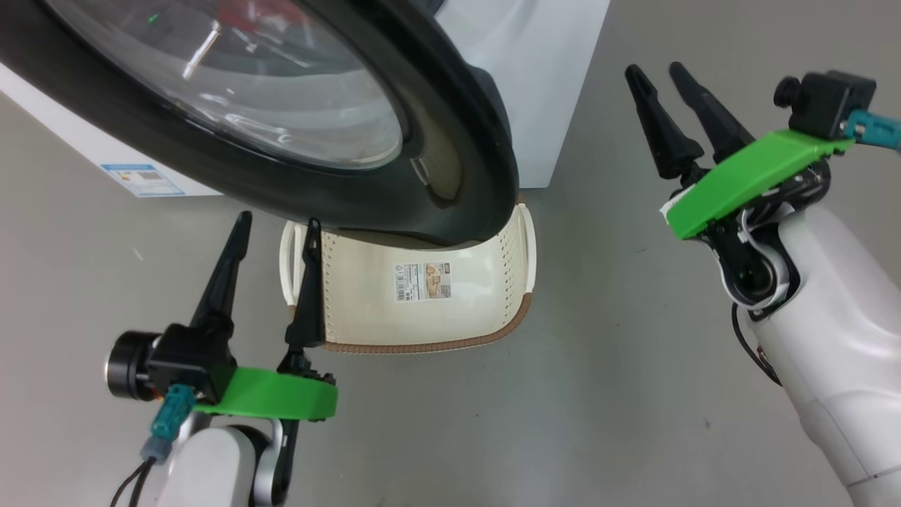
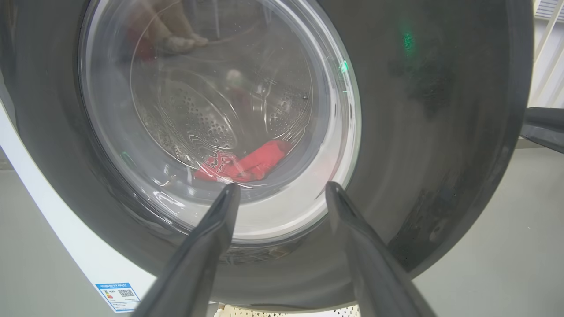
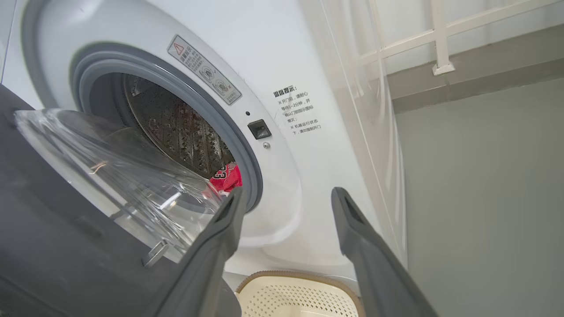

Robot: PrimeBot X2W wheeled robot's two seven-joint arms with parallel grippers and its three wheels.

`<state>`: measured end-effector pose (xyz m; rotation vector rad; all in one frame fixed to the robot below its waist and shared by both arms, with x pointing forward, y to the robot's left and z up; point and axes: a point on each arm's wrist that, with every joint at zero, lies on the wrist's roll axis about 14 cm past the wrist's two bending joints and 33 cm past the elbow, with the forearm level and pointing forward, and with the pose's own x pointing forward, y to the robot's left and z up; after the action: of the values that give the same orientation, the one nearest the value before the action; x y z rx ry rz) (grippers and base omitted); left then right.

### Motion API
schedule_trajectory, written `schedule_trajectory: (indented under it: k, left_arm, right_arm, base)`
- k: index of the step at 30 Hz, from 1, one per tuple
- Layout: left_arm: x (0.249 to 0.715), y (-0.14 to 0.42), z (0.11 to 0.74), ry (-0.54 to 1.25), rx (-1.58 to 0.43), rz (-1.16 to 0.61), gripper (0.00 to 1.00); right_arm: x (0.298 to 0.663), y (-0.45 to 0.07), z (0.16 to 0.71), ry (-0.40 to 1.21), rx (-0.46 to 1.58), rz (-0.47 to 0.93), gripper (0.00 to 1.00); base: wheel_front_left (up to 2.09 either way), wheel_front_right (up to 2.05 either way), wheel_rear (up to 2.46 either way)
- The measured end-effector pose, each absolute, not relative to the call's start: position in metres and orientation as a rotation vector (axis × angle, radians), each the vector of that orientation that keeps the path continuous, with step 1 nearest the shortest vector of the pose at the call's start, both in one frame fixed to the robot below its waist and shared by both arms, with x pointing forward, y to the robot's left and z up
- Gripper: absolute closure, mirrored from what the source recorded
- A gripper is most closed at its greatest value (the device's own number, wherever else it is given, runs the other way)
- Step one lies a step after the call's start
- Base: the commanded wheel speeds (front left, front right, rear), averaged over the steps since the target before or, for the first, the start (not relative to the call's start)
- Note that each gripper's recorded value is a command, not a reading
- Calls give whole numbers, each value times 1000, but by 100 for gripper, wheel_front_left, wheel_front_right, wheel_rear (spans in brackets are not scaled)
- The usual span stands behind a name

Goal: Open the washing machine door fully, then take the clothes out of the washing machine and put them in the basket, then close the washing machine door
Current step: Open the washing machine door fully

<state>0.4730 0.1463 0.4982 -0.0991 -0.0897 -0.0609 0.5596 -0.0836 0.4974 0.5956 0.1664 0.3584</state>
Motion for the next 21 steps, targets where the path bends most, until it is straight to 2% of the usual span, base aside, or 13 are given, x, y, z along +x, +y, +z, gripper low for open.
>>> schedule_trajectory:
  k: [6, 13, 16, 21]
  left_arm:
    - [474, 145, 498, -90, -108, -63, 0]
    - [474, 146, 498, -90, -106, -60, 0]
    - [473, 147, 499, -92, -105, -57, 0]
    - [473, 148, 500, -96, -105, -56, 0]
  right_arm:
    - [555, -105, 501, 29, 468, 304, 0]
    - [540, -114, 495, -13, 427, 272, 0]
    - [530, -113, 496, -37, 412, 270, 0]
    - [515, -111, 512, -119, 271, 298, 0]
  base:
    - [0, 0, 0]
    - [0, 0, 0]
    - [0, 0, 0]
    - [0, 0, 0]
